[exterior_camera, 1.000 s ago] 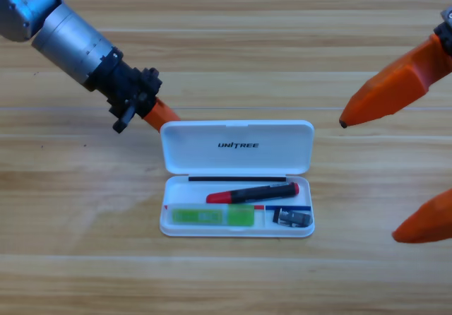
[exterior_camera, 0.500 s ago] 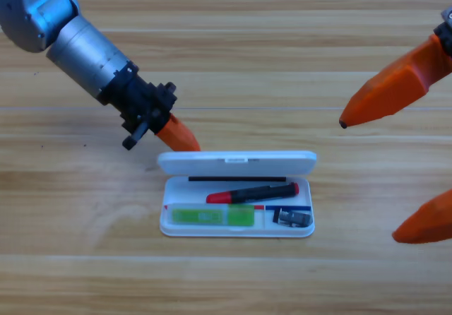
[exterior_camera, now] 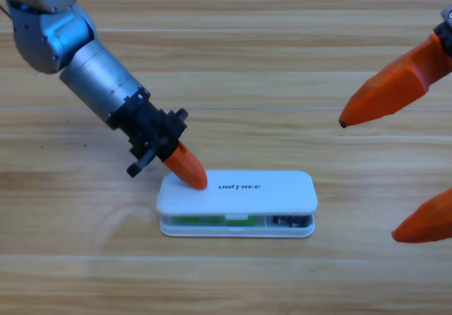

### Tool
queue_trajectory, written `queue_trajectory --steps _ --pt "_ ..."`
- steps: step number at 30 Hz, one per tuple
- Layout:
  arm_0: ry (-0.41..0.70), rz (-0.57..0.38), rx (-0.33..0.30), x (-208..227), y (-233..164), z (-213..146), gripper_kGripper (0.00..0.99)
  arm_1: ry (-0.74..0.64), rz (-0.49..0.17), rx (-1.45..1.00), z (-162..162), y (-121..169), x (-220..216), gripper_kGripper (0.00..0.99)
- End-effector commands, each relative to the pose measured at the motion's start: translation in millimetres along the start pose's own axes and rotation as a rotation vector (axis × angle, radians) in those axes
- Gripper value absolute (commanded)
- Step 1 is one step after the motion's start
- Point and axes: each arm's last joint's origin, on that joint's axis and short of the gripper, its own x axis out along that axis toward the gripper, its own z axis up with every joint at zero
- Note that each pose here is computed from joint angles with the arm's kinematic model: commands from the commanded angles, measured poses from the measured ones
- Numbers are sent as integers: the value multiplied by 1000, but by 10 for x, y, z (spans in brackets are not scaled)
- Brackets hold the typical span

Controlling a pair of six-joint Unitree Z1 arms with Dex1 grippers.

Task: Clean up eraser and pencils

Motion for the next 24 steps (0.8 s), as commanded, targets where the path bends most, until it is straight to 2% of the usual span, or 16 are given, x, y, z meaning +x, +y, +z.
queue_trajectory --steps 1,24 --pt "17 -78 -23 330 21 -159 0 5 5 42 -94 -54 40 904" --pt "37 -117 -16 574 -6 -211 0 8 5 44 -97 -65 54 904"
